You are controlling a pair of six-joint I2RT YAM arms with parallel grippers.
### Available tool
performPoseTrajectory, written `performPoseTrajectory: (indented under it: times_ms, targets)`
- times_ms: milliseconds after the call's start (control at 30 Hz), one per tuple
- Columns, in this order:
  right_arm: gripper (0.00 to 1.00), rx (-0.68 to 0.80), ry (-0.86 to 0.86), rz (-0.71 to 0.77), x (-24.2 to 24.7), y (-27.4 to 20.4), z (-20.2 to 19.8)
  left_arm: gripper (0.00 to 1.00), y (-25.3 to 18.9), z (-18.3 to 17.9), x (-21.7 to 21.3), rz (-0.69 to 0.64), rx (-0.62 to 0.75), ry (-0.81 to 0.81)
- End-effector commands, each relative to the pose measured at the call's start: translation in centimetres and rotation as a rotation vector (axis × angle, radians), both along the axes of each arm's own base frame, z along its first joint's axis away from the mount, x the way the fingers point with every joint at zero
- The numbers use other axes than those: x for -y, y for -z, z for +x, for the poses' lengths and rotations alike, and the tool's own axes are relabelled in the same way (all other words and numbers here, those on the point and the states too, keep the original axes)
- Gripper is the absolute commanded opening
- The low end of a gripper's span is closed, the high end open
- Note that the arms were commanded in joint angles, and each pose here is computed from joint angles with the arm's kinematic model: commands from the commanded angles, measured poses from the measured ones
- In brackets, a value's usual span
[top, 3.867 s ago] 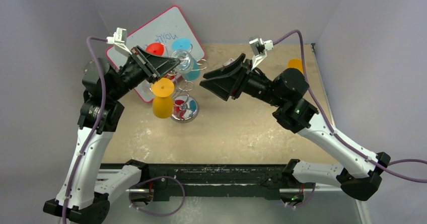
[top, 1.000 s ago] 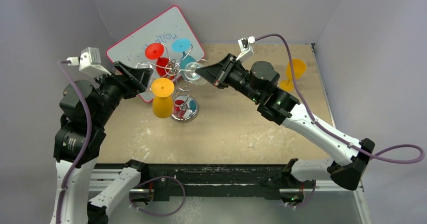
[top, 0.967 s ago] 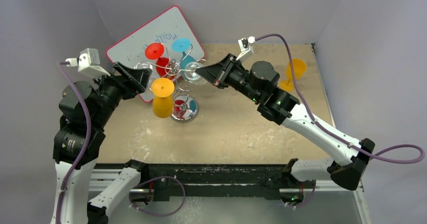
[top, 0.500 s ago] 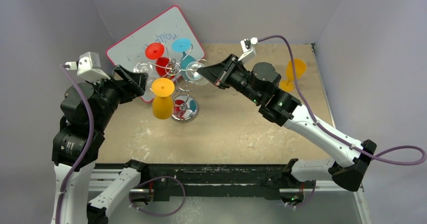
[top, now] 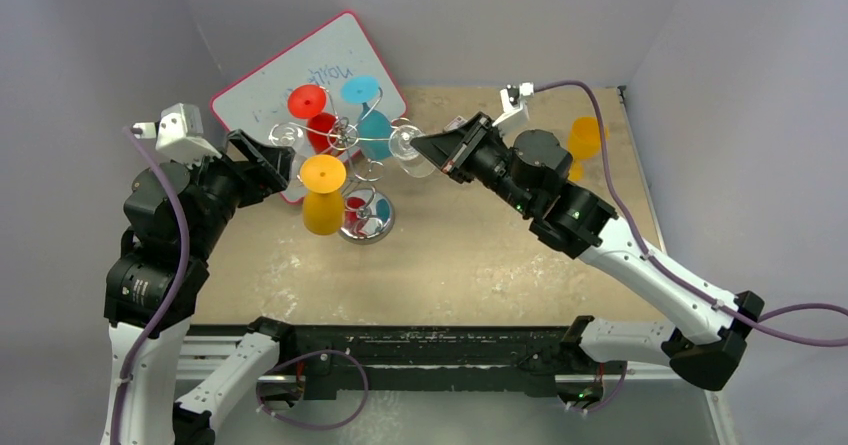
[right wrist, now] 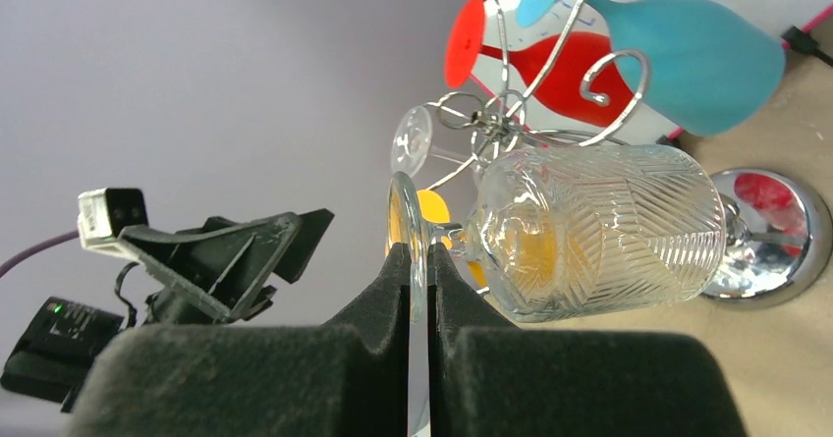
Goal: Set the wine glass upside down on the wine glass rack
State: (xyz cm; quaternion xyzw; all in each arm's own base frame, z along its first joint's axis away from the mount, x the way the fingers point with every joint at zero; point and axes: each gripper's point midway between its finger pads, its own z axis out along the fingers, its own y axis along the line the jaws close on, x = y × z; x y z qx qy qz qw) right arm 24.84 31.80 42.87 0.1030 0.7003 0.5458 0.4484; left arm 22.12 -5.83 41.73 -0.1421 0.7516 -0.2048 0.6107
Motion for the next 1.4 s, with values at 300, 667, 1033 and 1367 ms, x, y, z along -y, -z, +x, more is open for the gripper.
performPoseTrajectory:
  times_ms: [300, 667, 1033, 1367]
  targets:
    - [0.0, -0.098, 0.053, 0.177, 0.8, -1.8, 0.2, 0.77, -1.4, -0.3, -0.6, 0.035, 0.051, -0.012]
    - [0.0, -0.167, 0.05, 0.175, -0.4, -0.5, 0.9, 0.77, 0.0, -0.5, -1.3, 0.077, 0.022, -0.035]
    - [0.0, -0.166, 0.014, 0.198, -1.8, -0.2, 1.3, 0.77, 0.8, -0.3, -1.0, 0.068, 0.014, -0.026]
    - [0.0, -0.152, -0.012, 0.203, -2.9, -0.3, 1.6, 0.77, 1.7, -0.2, -0.4, 0.045, 0.001, -0.006]
